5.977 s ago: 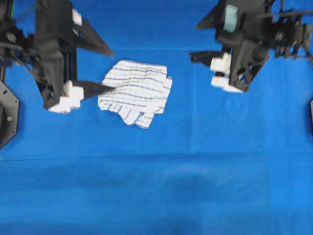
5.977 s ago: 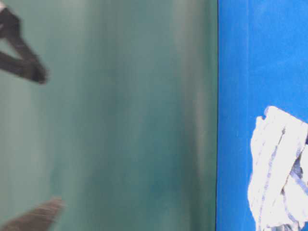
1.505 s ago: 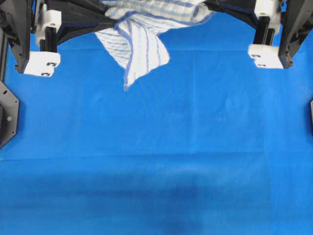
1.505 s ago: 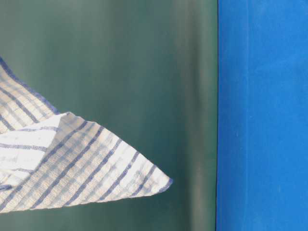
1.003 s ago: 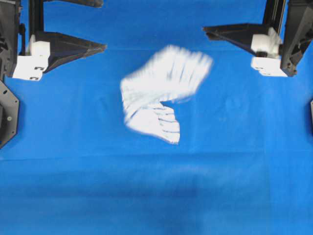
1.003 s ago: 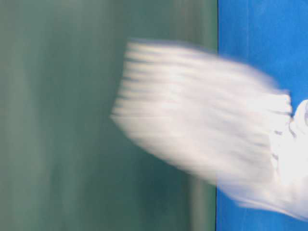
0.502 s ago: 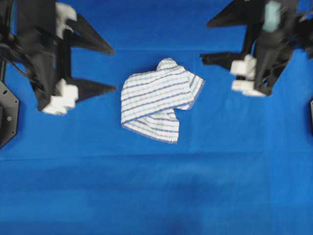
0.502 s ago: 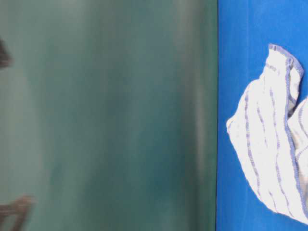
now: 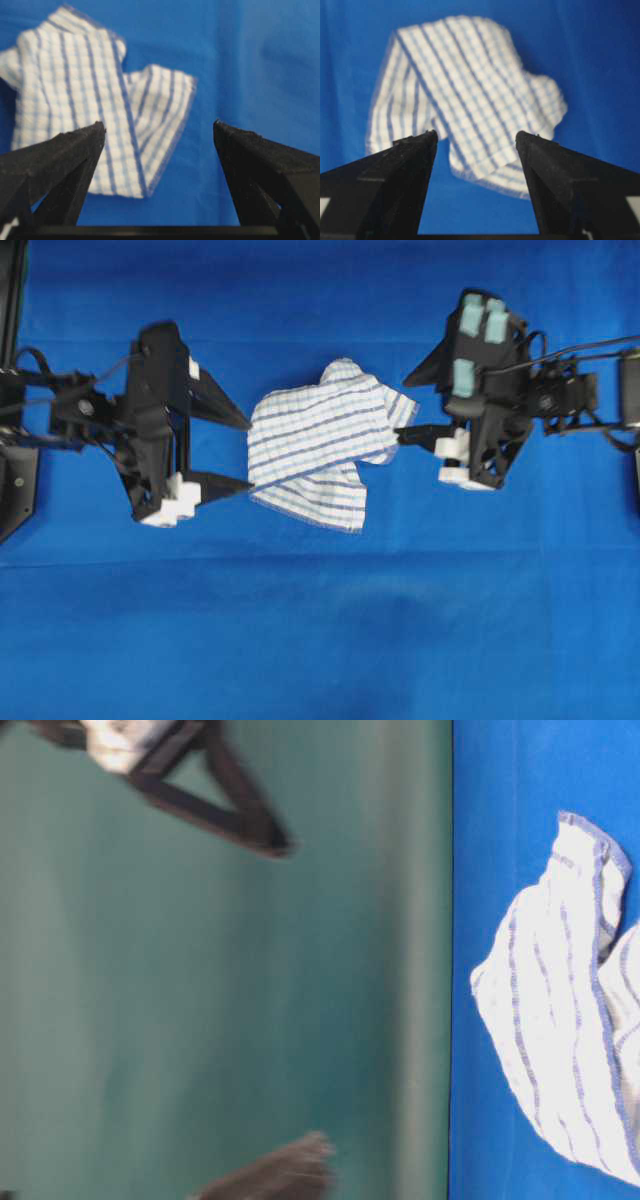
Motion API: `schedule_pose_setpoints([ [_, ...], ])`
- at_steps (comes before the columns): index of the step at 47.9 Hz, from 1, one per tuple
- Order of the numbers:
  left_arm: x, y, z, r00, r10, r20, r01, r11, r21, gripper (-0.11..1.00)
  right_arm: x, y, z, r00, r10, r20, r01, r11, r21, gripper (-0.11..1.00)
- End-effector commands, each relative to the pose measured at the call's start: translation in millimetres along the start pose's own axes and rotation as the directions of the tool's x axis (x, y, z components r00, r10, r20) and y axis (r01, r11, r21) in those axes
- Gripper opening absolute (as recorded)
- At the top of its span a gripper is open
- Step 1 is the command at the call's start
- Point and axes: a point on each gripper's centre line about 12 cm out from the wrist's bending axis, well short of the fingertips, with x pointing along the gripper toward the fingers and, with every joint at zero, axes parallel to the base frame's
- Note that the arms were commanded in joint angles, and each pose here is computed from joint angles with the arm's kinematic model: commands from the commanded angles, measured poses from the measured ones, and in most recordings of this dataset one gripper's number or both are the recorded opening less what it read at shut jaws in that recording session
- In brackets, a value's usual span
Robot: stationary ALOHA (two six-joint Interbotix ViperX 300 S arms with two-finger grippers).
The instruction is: Lift the towel with both arms.
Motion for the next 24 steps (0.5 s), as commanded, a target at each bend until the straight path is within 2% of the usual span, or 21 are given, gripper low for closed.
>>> schedule_pose_setpoints([
  [1, 9, -3, -8, 1.0, -0.013, 0.021, 0.013, 1.0, 0.005, 0.93, 9, 0, -2, 1.0, 0.01, 0.013, -0.011, 1.0, 0.01, 0.65],
  [10, 34, -8, -42, 0.999, -0.028, -0.033, 0.028, 0.999, 0.02, 0.93, 49, 7, -30, 0.998, 0.038, -0.05, -0.037, 0.999, 0.025, 0.65],
  [24, 80, -14, -80, 0.992, -0.035, -0.121, 0.039, 0.999, 0.036, 0.93, 100, 9, -65, 0.988, 0.052, -0.146, -0.044, 0.997, 0.058, 0.65],
])
